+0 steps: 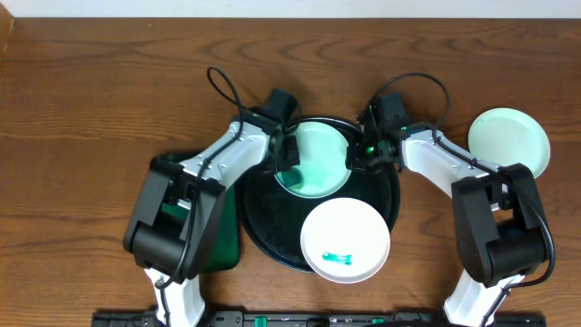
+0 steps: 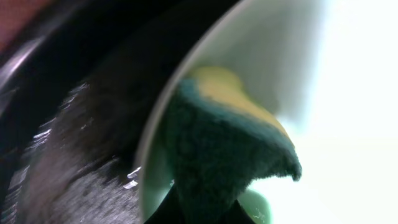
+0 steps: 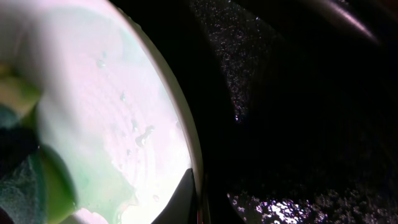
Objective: Clean dirty plates on tray and stack at the side
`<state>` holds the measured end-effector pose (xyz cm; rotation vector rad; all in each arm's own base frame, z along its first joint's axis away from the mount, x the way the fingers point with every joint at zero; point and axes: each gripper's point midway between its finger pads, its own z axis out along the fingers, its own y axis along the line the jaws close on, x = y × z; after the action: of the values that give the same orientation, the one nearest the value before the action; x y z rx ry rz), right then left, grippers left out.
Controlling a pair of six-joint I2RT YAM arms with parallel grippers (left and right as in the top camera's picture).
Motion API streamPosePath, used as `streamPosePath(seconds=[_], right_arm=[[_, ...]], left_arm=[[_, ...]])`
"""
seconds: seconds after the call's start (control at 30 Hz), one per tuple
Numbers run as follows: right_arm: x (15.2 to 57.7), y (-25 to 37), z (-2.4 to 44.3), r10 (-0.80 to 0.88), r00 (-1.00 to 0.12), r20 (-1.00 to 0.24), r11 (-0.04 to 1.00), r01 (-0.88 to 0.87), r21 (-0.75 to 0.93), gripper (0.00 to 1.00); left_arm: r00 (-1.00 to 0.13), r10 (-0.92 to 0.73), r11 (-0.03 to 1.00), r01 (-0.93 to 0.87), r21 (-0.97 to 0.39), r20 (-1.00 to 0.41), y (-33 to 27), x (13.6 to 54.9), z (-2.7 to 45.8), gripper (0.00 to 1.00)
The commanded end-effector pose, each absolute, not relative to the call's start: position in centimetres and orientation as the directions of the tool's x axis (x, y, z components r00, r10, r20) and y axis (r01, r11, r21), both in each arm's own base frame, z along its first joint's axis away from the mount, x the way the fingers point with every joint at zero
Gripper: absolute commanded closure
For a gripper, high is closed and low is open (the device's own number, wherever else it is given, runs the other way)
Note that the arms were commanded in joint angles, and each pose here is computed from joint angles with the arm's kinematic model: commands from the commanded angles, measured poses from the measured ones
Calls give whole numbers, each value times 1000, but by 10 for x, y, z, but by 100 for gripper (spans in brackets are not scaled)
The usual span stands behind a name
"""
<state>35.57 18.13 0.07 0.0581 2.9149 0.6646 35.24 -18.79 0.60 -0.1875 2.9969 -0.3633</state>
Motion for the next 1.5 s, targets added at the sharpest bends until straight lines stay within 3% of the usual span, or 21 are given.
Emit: streamPosePath(seconds=[0.0,0.13,0.43,0.67,0.97,1.07,1.27,1.47], right_arm=[[323,180,-31,41,-999,-19,917,30,398,99],[323,181,-31,41,-999,-19,917,30,398,99],[321,180,-31,41,-999,-12,918,33,395,99],[314,177,-32,41,-999,20,923,45,383,99],[313,177,-32,41,-999,23,923,47,382,99],[313,177,-32,41,-999,23,923,47,382,99],[313,177,-32,41,-999,22,923,47,382,99],[314,176,-33,42,-999,19,925,46,376,99]], left_arm=[[-996,-82,860,-85,-503,28,-234,340,-1,93],[-994,-100,765,-99,-637,34,-268,348,18,93],[-989,-144,716,-123,-687,27,-294,355,28,93],[-962,-270,799,-204,-566,-35,-251,380,3,93],[-942,-329,808,-321,-494,74,-209,378,-43,93],[-929,-367,841,-353,-411,48,-184,379,-48,93],[-910,-415,907,-412,-82,-18,-112,365,-52,93],[-916,-402,914,-400,71,6,-88,345,-47,93]])
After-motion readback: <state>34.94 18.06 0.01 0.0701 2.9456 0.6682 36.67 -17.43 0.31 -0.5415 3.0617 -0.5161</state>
